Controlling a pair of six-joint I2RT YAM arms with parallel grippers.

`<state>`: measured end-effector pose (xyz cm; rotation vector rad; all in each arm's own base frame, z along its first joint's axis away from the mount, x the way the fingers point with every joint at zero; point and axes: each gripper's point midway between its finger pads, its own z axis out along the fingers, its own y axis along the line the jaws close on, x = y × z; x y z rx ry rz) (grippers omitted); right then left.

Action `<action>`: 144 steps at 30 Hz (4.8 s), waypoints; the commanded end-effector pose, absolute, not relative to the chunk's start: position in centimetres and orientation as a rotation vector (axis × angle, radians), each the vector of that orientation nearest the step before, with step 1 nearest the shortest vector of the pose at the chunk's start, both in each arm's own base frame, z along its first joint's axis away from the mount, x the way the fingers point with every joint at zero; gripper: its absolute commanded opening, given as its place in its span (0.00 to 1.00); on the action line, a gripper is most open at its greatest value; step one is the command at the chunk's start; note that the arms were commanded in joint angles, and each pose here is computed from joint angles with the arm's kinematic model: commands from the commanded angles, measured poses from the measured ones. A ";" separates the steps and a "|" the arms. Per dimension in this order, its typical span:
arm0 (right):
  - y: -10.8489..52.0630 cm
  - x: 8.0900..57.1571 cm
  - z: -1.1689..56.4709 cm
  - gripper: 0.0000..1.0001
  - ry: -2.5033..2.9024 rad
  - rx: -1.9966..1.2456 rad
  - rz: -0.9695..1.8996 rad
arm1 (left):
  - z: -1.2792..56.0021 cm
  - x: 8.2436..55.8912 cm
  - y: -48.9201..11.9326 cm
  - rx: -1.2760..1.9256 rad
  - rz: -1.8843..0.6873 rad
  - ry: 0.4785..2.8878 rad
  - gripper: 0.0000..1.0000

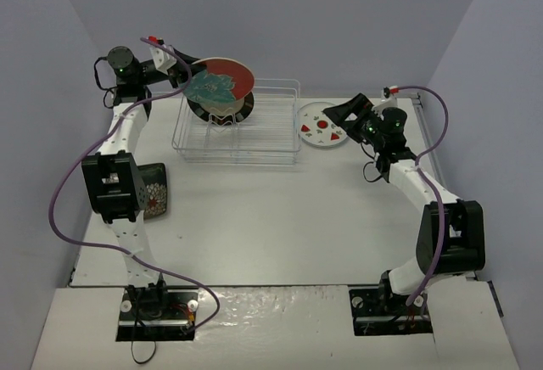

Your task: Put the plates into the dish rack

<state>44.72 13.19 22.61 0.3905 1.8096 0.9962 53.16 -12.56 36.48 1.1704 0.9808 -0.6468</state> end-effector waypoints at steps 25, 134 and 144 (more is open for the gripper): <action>15.0 48.0 24.1 0.86 1.774 0.315 1.059 | 34.9 55.5 -12.8 1.281 -0.458 0.762 0.00; 3.8 56.0 3.9 0.71 2.176 0.713 0.577 | 26.8 46.9 -1.3 -0.461 -0.080 1.941 0.97; 5.1 56.6 1.6 0.51 2.188 0.749 0.747 | 25.1 44.5 -1.5 -0.459 -0.078 1.966 0.97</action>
